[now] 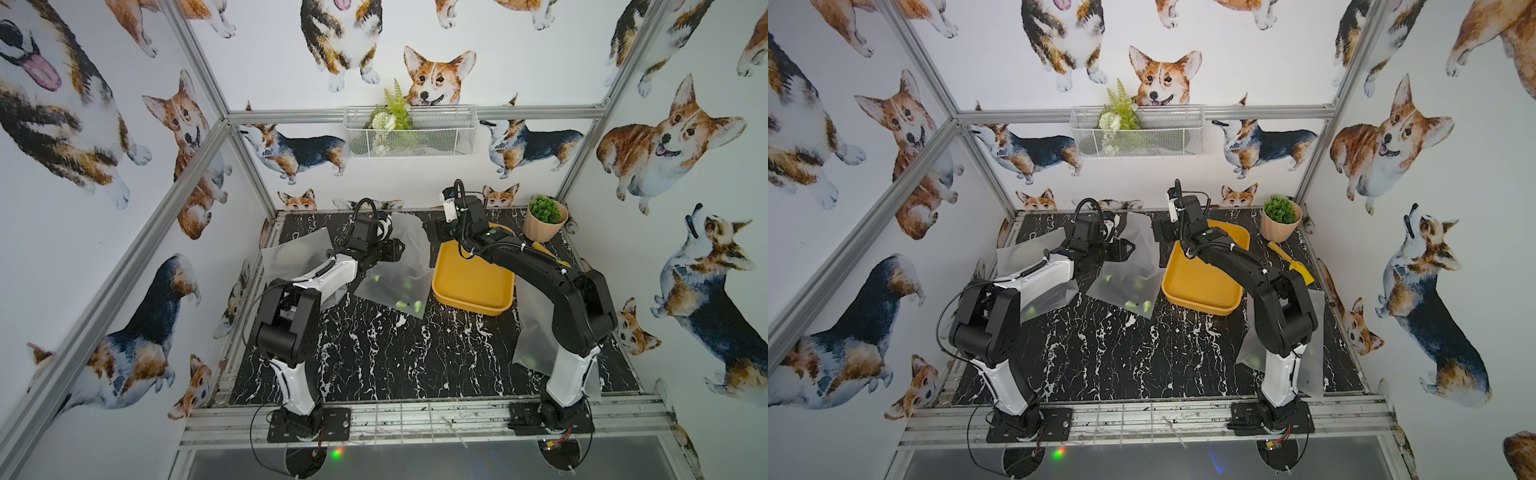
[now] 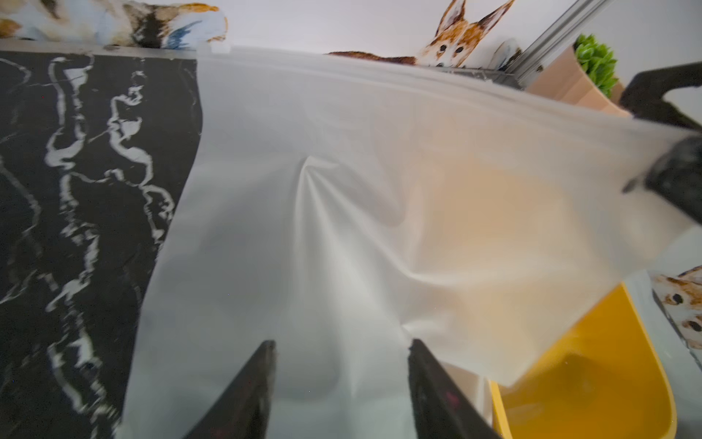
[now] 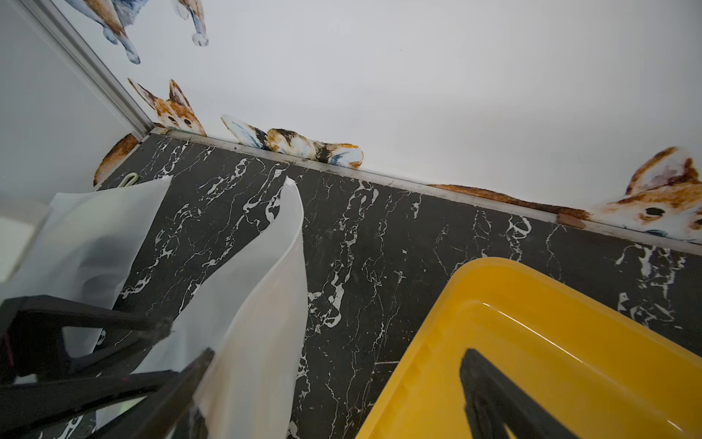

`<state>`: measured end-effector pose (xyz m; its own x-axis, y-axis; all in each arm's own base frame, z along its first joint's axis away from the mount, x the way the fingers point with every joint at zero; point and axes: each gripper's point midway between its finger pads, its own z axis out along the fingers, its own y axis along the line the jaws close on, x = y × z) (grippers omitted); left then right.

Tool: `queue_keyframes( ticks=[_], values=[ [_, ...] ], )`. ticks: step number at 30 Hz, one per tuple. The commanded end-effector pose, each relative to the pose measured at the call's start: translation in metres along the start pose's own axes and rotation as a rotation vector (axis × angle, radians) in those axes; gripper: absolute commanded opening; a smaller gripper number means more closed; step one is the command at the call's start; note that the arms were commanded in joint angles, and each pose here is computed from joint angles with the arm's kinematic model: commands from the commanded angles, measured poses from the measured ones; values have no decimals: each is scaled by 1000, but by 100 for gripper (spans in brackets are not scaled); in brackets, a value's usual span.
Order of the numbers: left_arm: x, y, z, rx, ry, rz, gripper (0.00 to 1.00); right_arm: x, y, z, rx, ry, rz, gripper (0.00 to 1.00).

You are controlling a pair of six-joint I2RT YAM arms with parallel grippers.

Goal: Place the eggplant in a zip-top bag and seal the zipper
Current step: Place the zipper food storage bag at the center of the board.

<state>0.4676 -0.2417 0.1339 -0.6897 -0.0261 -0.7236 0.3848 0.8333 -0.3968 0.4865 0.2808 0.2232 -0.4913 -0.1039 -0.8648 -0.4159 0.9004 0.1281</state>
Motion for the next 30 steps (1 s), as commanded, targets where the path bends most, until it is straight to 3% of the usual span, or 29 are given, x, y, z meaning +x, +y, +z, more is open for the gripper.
queue_keyframes(
  ticks=[1, 4, 7, 14, 19, 24, 26, 29, 30],
  values=[
    [10, 10, 25, 5, -3, -44, 44, -18, 6, -2, -23, -47, 29, 100],
    [23, 27, 41, -48, 28, -44, 40, -29, 10, -9, -42, -70, 29, 100],
    [35, 43, 55, -94, 60, -50, 24, -37, 10, -19, -40, -91, 23, 100],
    [70, 79, 66, -251, 181, -55, 13, -55, 7, -54, -19, -140, -13, 100],
    [77, 97, 56, -348, 188, -69, 13, -63, 4, -78, 2, -154, -48, 100],
    [54, 131, 21, -452, 110, -148, 14, -26, -17, -86, 105, -54, -69, 100],
    [40, 131, 9, -428, 71, -163, 20, -4, -31, -89, 158, -19, -63, 100],
    [-6, 95, -17, -264, -59, -123, 57, 26, -55, -95, 258, 6, -53, 100],
    [-21, 75, -26, -184, -97, -92, 76, 37, -64, -98, 287, 14, -52, 100]
  ],
)
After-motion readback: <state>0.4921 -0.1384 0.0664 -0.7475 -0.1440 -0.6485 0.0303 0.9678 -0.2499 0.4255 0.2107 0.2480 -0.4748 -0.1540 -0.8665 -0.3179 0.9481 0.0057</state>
